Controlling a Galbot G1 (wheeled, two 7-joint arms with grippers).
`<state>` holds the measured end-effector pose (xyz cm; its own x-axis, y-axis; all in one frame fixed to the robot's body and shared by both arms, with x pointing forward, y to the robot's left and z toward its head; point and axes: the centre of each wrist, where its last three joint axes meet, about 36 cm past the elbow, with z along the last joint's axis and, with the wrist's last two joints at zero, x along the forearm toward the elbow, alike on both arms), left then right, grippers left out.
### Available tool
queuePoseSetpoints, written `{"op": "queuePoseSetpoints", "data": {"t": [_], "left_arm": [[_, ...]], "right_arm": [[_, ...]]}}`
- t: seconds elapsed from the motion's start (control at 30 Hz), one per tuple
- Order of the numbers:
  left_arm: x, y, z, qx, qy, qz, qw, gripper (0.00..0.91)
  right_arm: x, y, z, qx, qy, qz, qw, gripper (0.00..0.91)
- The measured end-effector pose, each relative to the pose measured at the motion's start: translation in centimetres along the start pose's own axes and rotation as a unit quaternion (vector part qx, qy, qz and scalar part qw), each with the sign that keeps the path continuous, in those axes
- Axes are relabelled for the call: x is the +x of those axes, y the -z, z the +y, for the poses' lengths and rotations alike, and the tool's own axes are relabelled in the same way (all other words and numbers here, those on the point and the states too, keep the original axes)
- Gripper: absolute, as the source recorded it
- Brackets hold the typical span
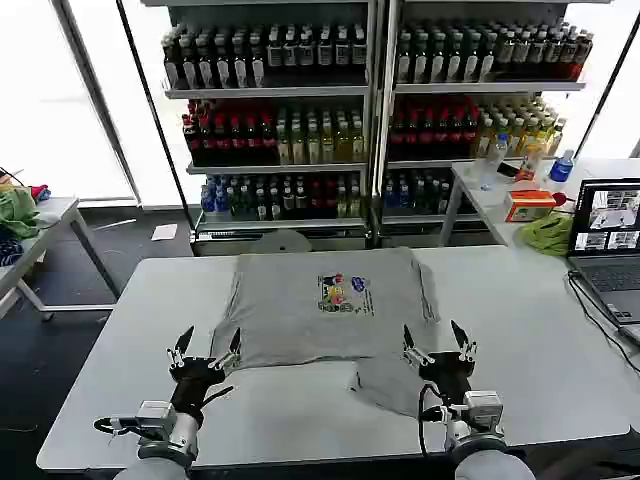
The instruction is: Fold and organize the clothes.
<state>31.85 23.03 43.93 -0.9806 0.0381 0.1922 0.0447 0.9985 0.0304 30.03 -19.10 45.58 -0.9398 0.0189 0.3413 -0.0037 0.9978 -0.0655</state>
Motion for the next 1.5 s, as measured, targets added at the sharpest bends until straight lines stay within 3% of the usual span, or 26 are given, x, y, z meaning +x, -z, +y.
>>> {"op": "queuePoseSetpoints", "data": {"t": [0.7,1.03,1.5], "left_arm": [[-2.8,-2.5,2.3,-0.023,-0.012,0.094,0.995,0.907],[-3.7,-4.3,2.4,-0.023,-0.016,0.126,0.992,0.907],[-4.5,-5.0,3.0,-0.023,-0.015,0.14,0.99,0.907]], "right_arm": [[0.5,-2.4,1.4,-0.028,-0.026,0.083,0.996,0.907],[0.7,-3.1,1.8,-0.037,-0.031,0.101,0.994,0.907],[0.6,-3.7,2.2,-0.042,-0.034,0.112,0.992,0.907]]}}
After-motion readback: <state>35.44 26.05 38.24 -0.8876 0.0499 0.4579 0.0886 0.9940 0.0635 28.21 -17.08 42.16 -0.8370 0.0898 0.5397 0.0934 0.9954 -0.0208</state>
